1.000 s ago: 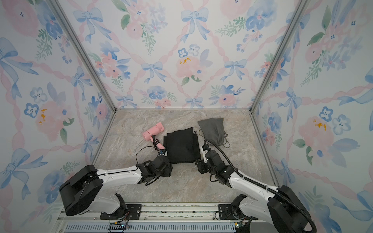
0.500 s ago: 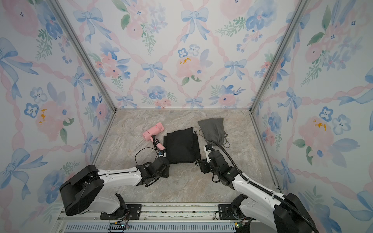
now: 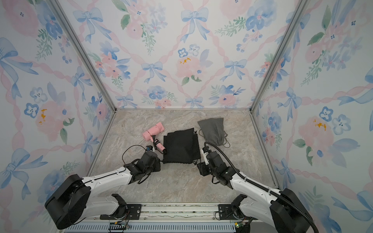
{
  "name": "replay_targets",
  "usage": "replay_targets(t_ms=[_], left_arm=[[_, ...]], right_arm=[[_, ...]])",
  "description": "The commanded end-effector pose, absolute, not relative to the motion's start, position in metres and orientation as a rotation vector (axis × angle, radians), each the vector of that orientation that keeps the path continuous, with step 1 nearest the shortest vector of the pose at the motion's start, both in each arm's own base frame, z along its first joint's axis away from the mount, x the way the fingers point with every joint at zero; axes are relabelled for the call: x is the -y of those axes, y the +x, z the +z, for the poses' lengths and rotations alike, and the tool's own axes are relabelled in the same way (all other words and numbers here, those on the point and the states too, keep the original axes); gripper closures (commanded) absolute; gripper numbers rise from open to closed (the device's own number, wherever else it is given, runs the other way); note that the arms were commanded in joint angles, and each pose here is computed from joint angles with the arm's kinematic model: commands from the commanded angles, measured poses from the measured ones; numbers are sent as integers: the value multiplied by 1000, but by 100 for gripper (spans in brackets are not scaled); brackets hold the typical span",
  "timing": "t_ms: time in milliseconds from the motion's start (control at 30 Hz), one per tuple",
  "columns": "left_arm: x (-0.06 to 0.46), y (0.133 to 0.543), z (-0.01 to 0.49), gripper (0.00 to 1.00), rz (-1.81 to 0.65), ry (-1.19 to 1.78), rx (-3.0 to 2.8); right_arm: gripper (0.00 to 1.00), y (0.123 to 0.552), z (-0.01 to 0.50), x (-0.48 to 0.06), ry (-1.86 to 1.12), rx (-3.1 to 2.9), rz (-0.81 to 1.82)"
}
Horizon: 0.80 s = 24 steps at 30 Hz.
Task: Pack away hair dryers
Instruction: Pull the drawstrings on both sides of the drawstring bag.
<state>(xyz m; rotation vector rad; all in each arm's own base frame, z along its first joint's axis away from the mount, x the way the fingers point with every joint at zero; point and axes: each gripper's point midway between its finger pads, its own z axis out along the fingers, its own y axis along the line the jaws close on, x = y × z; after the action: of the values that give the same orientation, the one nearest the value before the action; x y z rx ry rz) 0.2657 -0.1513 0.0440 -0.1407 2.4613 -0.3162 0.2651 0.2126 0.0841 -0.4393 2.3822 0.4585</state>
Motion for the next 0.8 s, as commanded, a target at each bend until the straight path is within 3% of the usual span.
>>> replay_targets(t_ms=[0,767], left_arm=[[136,260,34,100,-269,-132,-2497],[133,265,33,100,-271,-121,-2499]], right_arm=[[40,265,85,-229,-516,-2384,471],[42,259,68,-302,-870,-2345,551]])
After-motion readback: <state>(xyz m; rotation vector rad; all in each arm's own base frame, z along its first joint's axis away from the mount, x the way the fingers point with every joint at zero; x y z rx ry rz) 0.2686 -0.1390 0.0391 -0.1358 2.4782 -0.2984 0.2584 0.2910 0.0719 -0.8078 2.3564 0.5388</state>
